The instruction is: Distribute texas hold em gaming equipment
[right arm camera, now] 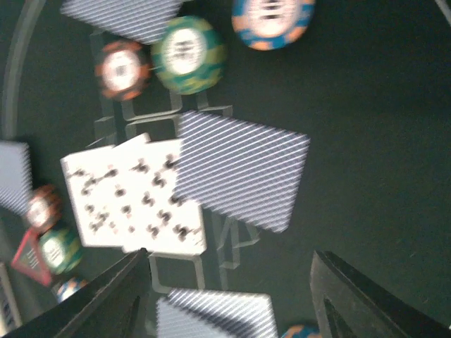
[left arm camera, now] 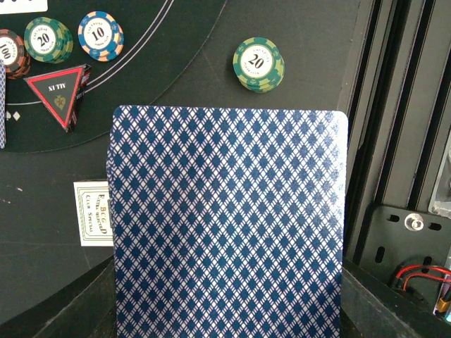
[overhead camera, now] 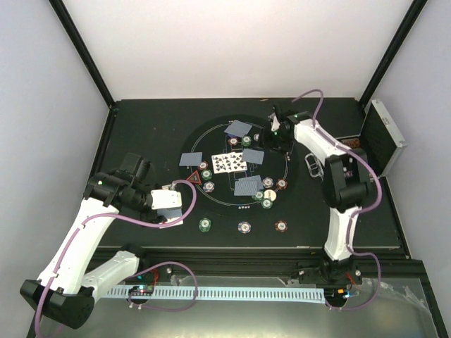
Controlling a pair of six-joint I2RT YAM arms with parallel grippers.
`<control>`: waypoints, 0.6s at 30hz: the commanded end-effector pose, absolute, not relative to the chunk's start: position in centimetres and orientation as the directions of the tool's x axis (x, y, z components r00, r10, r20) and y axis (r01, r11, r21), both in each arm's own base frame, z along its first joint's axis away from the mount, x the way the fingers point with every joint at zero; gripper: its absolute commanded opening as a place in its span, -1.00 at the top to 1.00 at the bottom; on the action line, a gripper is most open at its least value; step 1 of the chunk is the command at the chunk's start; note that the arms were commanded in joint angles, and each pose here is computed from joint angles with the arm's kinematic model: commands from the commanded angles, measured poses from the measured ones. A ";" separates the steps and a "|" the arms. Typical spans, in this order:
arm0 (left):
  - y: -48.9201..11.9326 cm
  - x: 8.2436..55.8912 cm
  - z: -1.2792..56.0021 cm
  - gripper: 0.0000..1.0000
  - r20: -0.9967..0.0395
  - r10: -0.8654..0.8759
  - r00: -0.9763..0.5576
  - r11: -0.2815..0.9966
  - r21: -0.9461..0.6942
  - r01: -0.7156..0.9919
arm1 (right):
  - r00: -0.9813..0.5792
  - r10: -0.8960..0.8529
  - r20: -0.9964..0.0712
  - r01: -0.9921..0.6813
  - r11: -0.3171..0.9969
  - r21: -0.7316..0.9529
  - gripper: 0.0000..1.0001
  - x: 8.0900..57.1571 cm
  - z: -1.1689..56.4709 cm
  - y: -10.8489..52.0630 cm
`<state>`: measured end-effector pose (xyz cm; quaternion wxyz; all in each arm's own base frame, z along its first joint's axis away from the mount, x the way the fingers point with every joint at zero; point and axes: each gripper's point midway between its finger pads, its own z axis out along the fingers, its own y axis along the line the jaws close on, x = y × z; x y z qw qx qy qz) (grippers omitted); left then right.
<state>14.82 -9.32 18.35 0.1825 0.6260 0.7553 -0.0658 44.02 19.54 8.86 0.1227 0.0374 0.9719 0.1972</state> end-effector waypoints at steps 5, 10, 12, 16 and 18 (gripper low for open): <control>-10.0 15.0 19.8 0.97 -0.397 0.907 -0.142 0.209 0.133 0.969 | -0.955 -0.031 -0.294 -0.234 0.685 0.690 -0.55 32.6 16.2 32.5; -10.0 14.9 19.9 0.97 -0.399 0.906 -0.141 0.209 0.132 0.969 | -0.949 -0.140 -0.282 -0.315 0.428 0.847 -0.67 23.4 19.6 40.0; -10.0 14.9 19.9 0.97 -0.400 0.906 -0.139 0.208 0.135 0.969 | -0.946 -0.167 -0.278 -0.321 0.363 0.875 -0.67 21.0 20.2 41.5; -10.0 14.9 19.8 0.97 -0.400 0.906 -0.139 0.208 0.132 0.969 | -0.943 -0.204 -0.263 -0.315 0.291 0.903 -0.67 17.6 20.6 43.1; -10.1 14.9 19.8 0.97 -0.401 0.905 -0.138 0.206 0.131 0.970 | -0.942 -0.219 -0.254 -0.309 0.274 0.911 -0.67 16.6 20.5 43.7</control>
